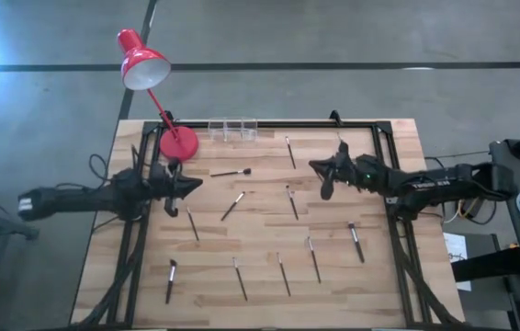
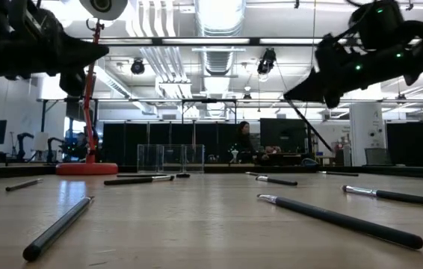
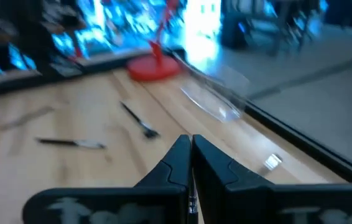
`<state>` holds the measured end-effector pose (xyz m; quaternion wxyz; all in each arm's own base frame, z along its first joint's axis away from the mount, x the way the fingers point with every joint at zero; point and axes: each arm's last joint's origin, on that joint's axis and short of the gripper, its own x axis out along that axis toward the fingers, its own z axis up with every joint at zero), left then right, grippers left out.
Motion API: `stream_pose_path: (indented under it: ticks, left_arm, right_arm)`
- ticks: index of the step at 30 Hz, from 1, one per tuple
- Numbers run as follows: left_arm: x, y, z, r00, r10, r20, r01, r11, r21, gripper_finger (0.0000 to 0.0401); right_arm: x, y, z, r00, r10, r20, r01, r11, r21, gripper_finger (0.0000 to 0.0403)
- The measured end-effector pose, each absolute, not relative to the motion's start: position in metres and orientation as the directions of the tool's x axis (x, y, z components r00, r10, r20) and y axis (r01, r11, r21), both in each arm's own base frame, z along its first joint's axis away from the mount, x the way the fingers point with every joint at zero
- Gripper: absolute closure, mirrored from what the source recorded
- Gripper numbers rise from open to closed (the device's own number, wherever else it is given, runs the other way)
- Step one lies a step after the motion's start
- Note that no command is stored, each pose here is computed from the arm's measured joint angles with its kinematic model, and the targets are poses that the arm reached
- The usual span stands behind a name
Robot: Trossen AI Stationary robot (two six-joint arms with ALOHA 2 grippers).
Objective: Pick & Place Makeup Supplies
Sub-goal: Put the makeup brush into the transparent organizer
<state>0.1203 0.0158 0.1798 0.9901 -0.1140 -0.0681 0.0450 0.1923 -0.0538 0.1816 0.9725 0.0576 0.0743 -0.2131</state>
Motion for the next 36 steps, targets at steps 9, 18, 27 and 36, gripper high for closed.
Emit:
stream_pose_path:
  ticks: [9,18,27,36]
  left_arm:
    - [0.152,0.004,0.171,0.992,0.08,0.102,-0.057,0.975,-0.215,0.0401]
    - [0.235,-0.004,0.187,0.998,0.044,0.047,-0.038,0.99,-0.132,0.0401]
    - [0.297,-0.006,0.207,0.993,-0.061,0.103,0.074,0.988,-0.135,0.0401]
    - [0.318,-0.007,0.223,0.994,-0.071,0.084,0.082,0.987,-0.139,0.036]
  right_arm:
    - [0.191,-0.019,0.188,0.968,-0.246,0.041,0.241,0.966,0.094,0.0394]
    - [0.206,-0.005,0.198,0.976,-0.177,0.13,0.171,0.983,0.061,0.0394]
    - [0.246,0.0,0.207,0.98,-0.06,0.189,0.053,0.998,0.043,0.0394]
    - [0.283,0.004,0.211,0.97,-0.01,0.243,-0.002,0.999,0.05,0.0394]
